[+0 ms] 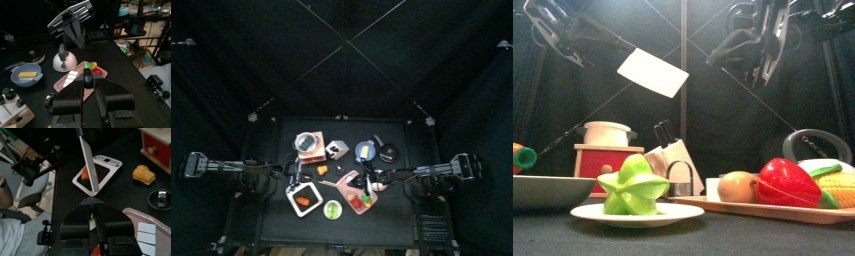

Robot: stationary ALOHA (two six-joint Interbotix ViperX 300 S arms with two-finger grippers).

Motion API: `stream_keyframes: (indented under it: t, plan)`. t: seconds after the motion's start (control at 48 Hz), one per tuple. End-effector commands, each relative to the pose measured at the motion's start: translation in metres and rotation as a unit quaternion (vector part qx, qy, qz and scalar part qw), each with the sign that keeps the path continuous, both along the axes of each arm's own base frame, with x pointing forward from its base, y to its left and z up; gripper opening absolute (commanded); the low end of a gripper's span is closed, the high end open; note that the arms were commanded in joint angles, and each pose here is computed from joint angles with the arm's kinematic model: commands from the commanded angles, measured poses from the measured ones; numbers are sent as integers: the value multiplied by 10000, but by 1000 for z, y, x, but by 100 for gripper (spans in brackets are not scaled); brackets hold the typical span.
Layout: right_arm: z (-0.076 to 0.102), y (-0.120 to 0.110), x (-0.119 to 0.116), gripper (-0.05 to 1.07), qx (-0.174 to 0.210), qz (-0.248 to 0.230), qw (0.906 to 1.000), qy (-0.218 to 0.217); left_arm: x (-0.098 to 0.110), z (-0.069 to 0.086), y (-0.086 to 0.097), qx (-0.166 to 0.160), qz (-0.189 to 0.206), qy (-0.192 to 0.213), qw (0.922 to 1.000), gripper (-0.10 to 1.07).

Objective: Grab cleaver with other hand

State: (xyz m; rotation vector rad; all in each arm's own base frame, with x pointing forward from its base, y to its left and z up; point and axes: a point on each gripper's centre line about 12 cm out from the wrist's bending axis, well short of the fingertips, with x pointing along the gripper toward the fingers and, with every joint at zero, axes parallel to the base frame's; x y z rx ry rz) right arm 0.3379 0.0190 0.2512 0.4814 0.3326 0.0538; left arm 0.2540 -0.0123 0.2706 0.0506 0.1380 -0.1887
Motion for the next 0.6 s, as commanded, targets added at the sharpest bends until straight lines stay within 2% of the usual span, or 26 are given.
stream_keyframes:
  t: [0.0,0.208,0.479,0.583]
  plan:
    - [15,8,4,44,-6,182,9994,-287,2,5,-4,-158,-118,-204,9996,47]
    - [11,20,9,46,-36,370,9990,-247,4,0,-9,-380,-205,-403,9983,47]
    - [22,18,15,66,119,220,9993,-294,6,-7,-28,-196,-448,-564,9972,47]
    - [22,12,17,72,260,-76,9996,-31,9,-10,-29,-221,-326,-550,9977,47]
